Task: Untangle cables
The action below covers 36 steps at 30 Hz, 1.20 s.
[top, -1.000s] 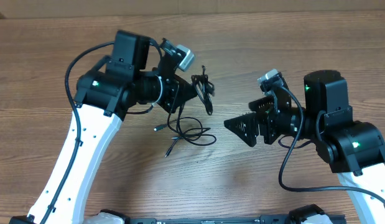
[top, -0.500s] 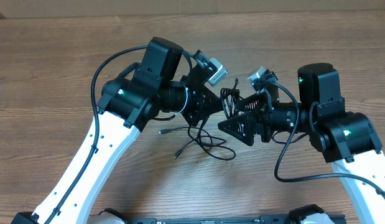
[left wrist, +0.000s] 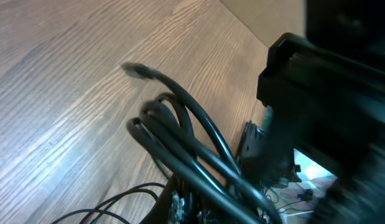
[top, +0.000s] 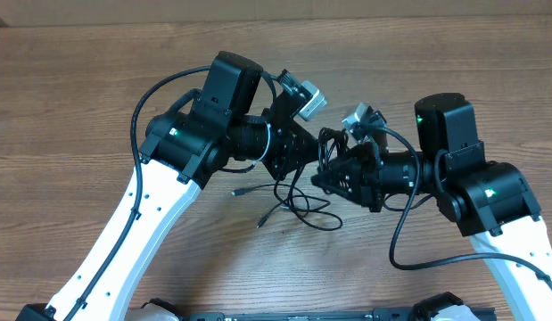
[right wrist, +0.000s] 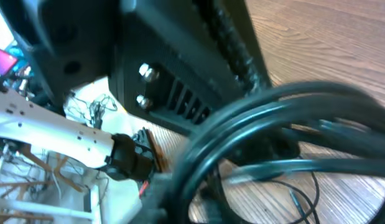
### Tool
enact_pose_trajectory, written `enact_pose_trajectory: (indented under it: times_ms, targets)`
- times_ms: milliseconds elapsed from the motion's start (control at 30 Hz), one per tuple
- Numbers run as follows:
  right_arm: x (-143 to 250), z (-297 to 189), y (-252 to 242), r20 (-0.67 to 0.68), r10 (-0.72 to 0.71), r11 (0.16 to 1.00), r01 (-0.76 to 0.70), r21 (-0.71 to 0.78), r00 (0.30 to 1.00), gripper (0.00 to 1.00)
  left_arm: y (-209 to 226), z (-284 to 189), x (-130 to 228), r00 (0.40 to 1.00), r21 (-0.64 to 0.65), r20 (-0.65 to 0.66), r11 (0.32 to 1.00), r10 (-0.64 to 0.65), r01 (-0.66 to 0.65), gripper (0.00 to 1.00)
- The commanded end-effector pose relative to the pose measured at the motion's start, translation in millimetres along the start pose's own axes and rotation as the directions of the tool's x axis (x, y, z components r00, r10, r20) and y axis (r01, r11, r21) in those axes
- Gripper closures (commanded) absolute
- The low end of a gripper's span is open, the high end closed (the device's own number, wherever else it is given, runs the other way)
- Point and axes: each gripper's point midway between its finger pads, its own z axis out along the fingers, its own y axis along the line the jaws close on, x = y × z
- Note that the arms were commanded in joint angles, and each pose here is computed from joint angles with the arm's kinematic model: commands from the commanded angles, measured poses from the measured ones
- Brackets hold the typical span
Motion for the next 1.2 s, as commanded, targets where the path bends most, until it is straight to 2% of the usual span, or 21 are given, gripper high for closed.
enact_pose_trajectory:
  times_ms: [0, 67, 133, 200, 233, 267, 367, 633, 800, 1000, 1167]
  targets:
    - [-5, -1, 7, 0.007, -0.006, 1.000, 0.007, -0.013, 1.000, 0.96, -4, -3, -5, 1.000, 0.001, 0.012, 1.000, 0.001, -0.001, 0.96]
    - [-5, -2, 0, 0.007, 0.039, 0.999, -0.040, 0.030, 0.999, 0.96, 0, -3, -4, 1.000, -0.022, 0.008, 1.000, -0.004, 0.004, 0.96]
    - [-3, -4, -22, 0.018, 0.145, 0.977, -0.146, 0.158, 0.989, 0.96, 5, -4, 0, 1.000, -0.051, -0.004, 0.999, -0.015, 0.015, 0.96]
    - [2, -10, -48, 0.057, 0.257, 0.916, -0.262, 0.303, 0.965, 0.96, 8, -4, 4, 0.999, -0.073, -0.017, 0.997, -0.028, 0.027, 0.96]
    - [7, -18, -67, 0.103, 0.332, 0.845, -0.344, 0.410, 0.938, 0.96, 9, -4, 6, 0.999, -0.078, -0.025, 0.996, -0.035, 0.033, 0.96]
    - [9, -21, -74, 0.121, 0.354, 0.815, -0.370, 0.446, 0.927, 0.96, 9, -4, 7, 0.999, -0.078, -0.029, 0.996, -0.038, 0.036, 0.96]
    - [28, -48, -109, 0.263, 0.466, 0.584, -0.516, 0.627, 0.845, 0.96, 9, -4, 14, 0.997, -0.078, -0.052, 0.996, -0.049, 0.045, 0.96]
    - [59, -84, -131, 0.387, 0.510, 0.299, -0.580, 0.758, 0.768, 0.96, 5, -5, 19, 0.997, -0.059, -0.075, 0.998, -0.031, 0.026, 0.96]
    - [73, -91, -131, 0.371, 0.532, 0.250, -0.560, 0.790, 0.761, 0.96, 2, -4, 18, 0.997, -0.040, -0.071, 0.999, -0.006, 0.003, 0.96]
    - [93, -109, -131, 0.415, 0.554, 0.116, -0.561, 0.820, 0.721, 0.96, 1, -6, 13, 0.999, -0.037, -0.051, 0.999, 0.013, -0.015, 0.96]
    - [98, -111, -130, 0.408, 0.564, 0.100, -0.550, 0.829, 0.718, 0.96, -22, -15, 5, 0.989, 0.058, 0.005, 0.988, 0.146, -0.146, 0.96]
